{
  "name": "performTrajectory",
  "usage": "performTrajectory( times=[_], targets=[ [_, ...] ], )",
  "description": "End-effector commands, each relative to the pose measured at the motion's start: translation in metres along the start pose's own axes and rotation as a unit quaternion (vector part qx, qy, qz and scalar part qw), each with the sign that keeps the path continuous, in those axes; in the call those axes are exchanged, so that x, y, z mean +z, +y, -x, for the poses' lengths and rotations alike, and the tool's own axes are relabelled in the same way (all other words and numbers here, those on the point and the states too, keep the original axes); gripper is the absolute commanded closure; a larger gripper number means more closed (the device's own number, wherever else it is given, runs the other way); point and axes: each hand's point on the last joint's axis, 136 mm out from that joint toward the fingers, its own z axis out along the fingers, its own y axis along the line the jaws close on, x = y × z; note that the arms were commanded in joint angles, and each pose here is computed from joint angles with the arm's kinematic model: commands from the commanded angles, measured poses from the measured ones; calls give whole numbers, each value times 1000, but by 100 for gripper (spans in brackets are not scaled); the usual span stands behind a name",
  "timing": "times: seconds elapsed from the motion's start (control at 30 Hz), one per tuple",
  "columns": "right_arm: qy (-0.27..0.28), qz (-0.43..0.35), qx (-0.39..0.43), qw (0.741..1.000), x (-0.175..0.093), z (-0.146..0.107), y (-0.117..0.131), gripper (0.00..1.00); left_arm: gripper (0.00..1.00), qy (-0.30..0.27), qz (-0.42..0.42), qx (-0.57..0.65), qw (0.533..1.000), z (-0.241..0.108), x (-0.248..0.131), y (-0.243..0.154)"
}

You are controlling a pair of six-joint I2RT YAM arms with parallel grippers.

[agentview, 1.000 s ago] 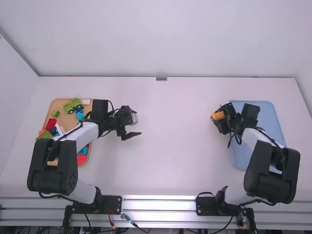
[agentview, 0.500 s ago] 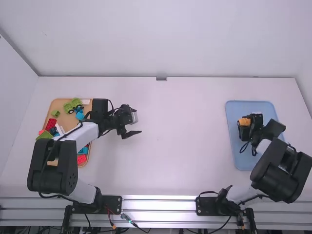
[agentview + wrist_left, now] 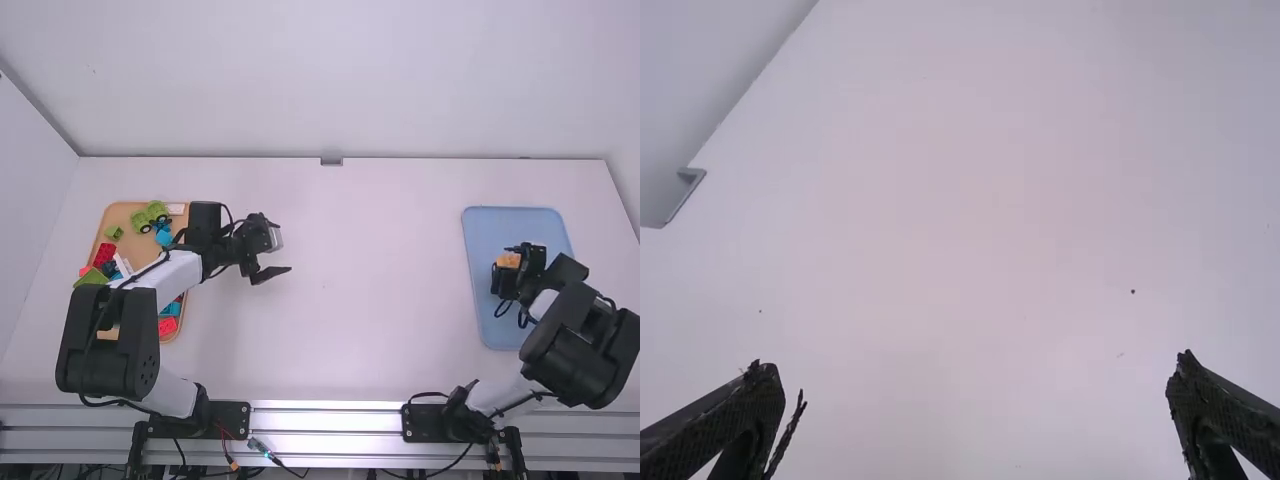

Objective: Assemble lego blocks to make yellow taxi

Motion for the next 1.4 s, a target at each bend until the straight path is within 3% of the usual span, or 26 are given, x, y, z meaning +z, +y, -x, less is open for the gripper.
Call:
performTrajectory(
  times=[0.0,0.27,0.53,0.67,0.83,0.9,1.1,1.37],
  targets=[
    [2,0,2,1000,0,-1,0,1,1,-14,1,-4,1000,11,-4,2],
    [24,9,54,998,-17,11,1,1,1,-19,12,-39,999,14,-4,8],
    [13,8,44,999,-67,65,26,1,1,-11,129,-210,969,15,-14,58],
    [-15,-24,9,1000,-91,94,51,1,1,10,201,-264,943,17,-38,73],
    [-37,-27,-26,999,-116,111,86,1,1,36,307,-332,891,15,-79,86],
    [-50,-14,-59,997,-130,117,113,1,1,42,360,-357,861,20,-108,84],
    [-78,13,-101,992,-153,124,156,1,1,3,436,-428,792,34,-153,80],
    [-117,34,-80,989,-164,126,169,7,7,-1,455,-385,803,37,-170,71]
  ],
)
